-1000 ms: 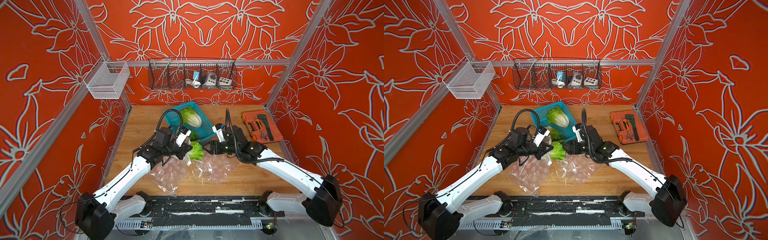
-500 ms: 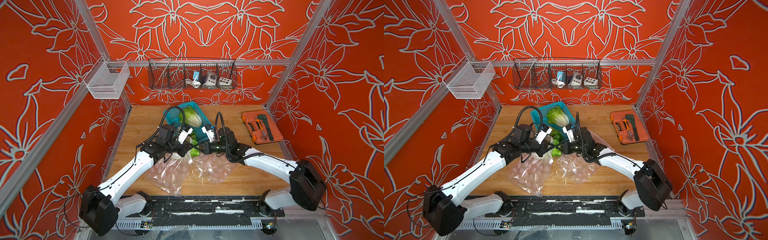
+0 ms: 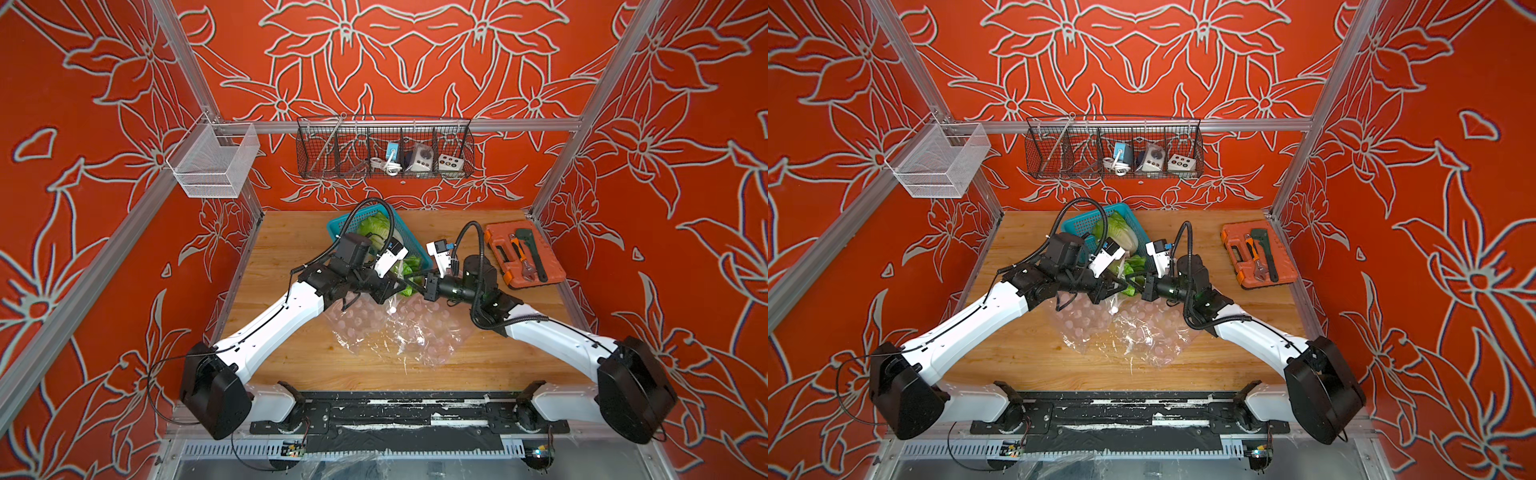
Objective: Put the chinese cabbages into a zipper bag and zip it
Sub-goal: Adjust the Chinese cabbage in the zipper food storage bag.
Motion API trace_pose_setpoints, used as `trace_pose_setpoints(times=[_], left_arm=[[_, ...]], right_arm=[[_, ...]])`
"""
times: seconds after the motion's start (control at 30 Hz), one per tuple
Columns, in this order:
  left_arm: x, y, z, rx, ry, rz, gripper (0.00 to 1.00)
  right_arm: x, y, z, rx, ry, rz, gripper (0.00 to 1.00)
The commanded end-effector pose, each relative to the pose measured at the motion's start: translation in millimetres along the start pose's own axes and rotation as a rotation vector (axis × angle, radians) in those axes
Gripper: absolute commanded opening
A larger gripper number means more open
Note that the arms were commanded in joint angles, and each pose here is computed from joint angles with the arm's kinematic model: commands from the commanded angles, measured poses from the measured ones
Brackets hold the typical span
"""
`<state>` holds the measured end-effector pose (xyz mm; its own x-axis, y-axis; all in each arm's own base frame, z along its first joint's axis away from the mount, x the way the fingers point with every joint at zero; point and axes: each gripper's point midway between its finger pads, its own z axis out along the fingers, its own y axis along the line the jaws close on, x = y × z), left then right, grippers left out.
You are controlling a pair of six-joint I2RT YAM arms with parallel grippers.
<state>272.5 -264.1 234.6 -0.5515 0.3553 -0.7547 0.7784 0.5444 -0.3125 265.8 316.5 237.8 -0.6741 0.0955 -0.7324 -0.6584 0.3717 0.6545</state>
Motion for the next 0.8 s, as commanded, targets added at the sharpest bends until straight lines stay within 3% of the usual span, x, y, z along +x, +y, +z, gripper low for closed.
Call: trace_pose_setpoints(times=[0.0,0.1,0.27,0.4,0.67,0.77], left_arm=[[26,4,-14,-0.075,0.043,-0.039,0.26],[24,17,-23,-0.169,0.043,-0.086,0.39],[-20,24,-32,-0.231,-0.035,-0.164,0.55],[-40,29,-22,-0.26,-0.055,-0.175,0.57],[-40,36,2,-0.297,0.022,-0.166,0.41],[-35,35,4,-0.309,0.057,-0.153,0.23]], right_arm=[[7,-1,2,-0.023,-0.006,0.001,0.0],[12,-2,8,-0.027,-0.004,0.019,0.0],[13,1,8,-0.02,0.0,0.008,0.0],[13,5,8,-0.025,0.0,0.006,0.0],[17,9,10,-0.033,0.007,0.016,0.0],[18,8,10,-0.032,0.009,0.02,0.0]])
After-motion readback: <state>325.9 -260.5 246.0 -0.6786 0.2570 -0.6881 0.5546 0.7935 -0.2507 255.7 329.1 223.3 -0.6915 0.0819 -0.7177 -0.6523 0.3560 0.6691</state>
